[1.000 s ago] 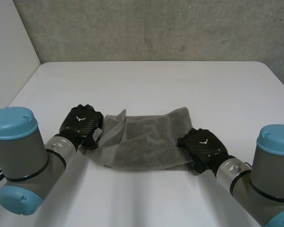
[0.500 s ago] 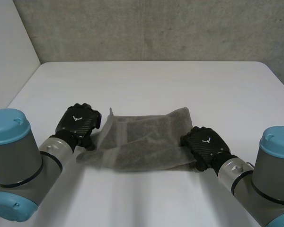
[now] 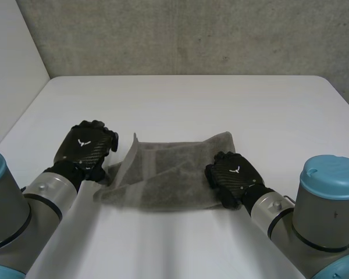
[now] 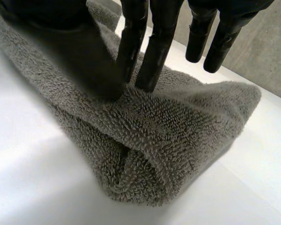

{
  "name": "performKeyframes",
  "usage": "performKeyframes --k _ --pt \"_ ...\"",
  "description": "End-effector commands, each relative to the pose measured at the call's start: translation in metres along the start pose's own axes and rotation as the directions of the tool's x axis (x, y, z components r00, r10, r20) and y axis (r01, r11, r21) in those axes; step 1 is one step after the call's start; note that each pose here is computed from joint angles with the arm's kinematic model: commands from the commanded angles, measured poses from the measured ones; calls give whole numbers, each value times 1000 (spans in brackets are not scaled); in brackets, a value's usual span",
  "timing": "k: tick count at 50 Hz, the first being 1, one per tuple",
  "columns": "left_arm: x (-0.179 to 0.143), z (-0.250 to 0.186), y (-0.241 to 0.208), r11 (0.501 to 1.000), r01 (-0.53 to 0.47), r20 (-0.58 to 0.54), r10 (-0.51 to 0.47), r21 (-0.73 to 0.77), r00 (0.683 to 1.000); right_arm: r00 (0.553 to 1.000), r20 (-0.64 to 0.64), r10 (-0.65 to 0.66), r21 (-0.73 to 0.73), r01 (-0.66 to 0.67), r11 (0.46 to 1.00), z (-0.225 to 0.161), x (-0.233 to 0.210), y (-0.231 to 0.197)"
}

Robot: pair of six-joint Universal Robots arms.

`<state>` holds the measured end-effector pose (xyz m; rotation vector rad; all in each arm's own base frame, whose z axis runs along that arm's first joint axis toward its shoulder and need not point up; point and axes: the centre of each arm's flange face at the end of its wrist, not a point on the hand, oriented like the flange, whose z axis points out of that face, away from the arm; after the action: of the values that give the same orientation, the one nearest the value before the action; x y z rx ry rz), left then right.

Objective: Fold the towel.

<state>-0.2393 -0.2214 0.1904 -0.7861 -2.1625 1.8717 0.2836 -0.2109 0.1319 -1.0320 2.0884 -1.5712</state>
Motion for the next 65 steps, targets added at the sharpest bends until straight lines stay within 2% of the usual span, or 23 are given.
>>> performKeyframes --k 1,22,27,35,43,65 --pt "3 1 0 1000 -2 -8 2 4 1000 1000 -22 3 0 -3 1000 1 6 1" --pt "7 1 1 1000 -2 -21 2 2 1000 987 -153 54 -12 -56 998 -18 52 3" --pt "7 1 2 1000 -2 -21 2 0 1000 991 -118 58 -9 -60 998 -18 50 3" --pt "12 -1 2 1000 -5 -38 5 2 999 987 -147 60 28 -56 998 -24 54 -10" --pt "31 -10 0 1000 -17 -99 18 11 995 985 -158 67 0 -67 998 -28 59 2" --pt "26 -8 2 1000 -12 -82 13 10 997 986 -141 94 -47 -101 994 -3 57 30"
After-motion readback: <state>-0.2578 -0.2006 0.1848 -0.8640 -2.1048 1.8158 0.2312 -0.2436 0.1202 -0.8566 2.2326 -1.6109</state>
